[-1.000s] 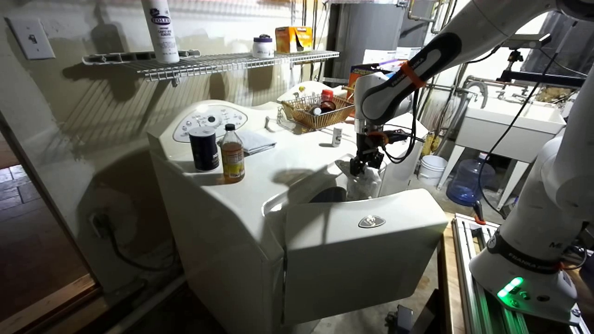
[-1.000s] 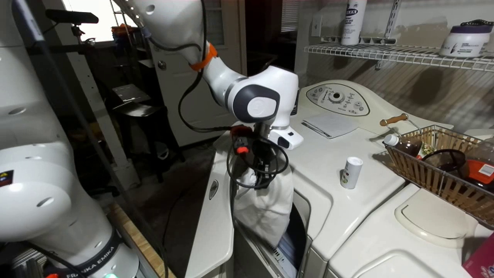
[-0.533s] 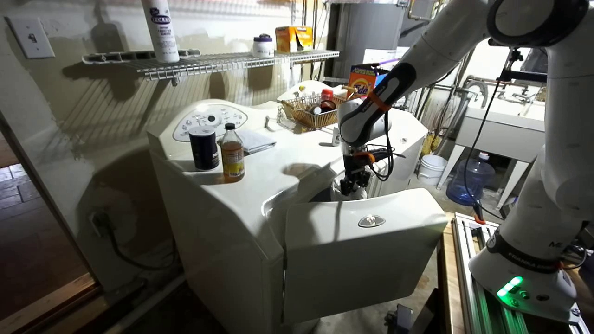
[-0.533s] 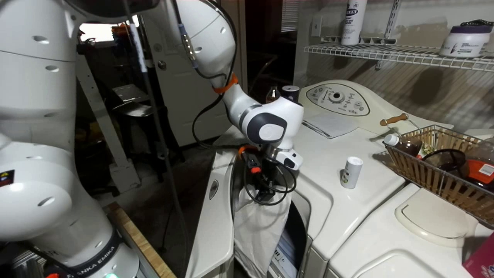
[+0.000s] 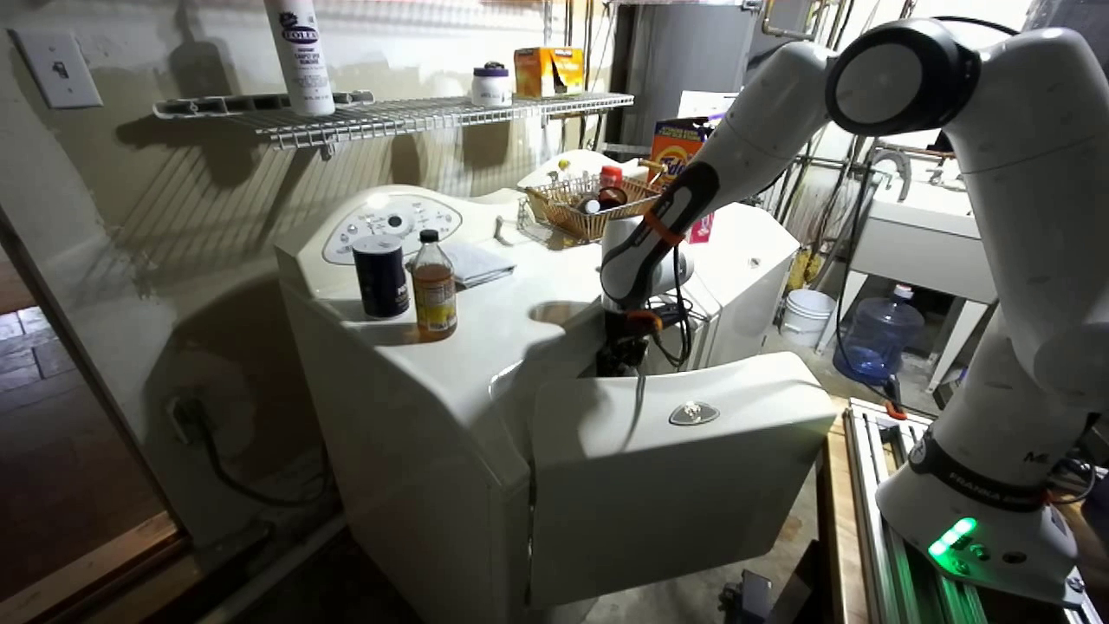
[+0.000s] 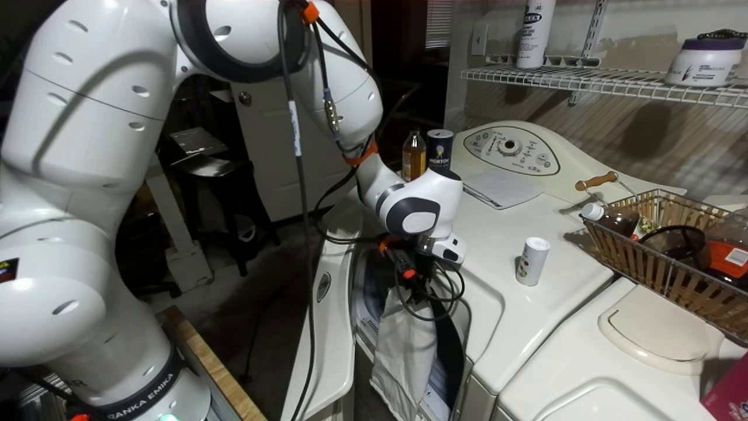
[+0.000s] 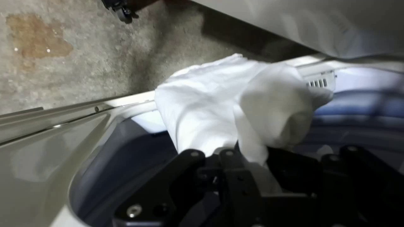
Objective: Put the white towel in the open washing machine.
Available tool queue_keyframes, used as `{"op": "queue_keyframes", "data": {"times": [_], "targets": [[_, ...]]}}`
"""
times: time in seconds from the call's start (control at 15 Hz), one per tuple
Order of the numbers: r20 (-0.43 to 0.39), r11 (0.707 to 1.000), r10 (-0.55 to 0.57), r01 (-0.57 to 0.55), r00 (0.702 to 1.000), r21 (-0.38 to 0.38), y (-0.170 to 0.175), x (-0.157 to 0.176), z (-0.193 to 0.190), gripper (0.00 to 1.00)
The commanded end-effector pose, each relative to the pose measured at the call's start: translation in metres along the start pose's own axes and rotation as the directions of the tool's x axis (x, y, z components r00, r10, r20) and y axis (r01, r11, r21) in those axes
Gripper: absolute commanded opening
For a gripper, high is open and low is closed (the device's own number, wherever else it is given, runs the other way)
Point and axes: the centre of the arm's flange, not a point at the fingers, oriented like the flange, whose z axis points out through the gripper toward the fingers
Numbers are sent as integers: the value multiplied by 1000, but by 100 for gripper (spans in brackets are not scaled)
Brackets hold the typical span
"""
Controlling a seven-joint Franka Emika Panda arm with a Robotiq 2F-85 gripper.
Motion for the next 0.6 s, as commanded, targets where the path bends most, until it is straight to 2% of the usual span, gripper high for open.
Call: {"op": "queue_keyframes", "data": {"times": [0.0,0.07,0.4,0.53], "targets": [[-47,997,-28,31,999,69,-2,29,20,0],[-13,1000,-17,17,1000,19,0,1,2,0],[-12,999,-27,28,1000,40,1,1,2,0],[-50,999,-4,6,999,36,0,-6,-3,0]]}}
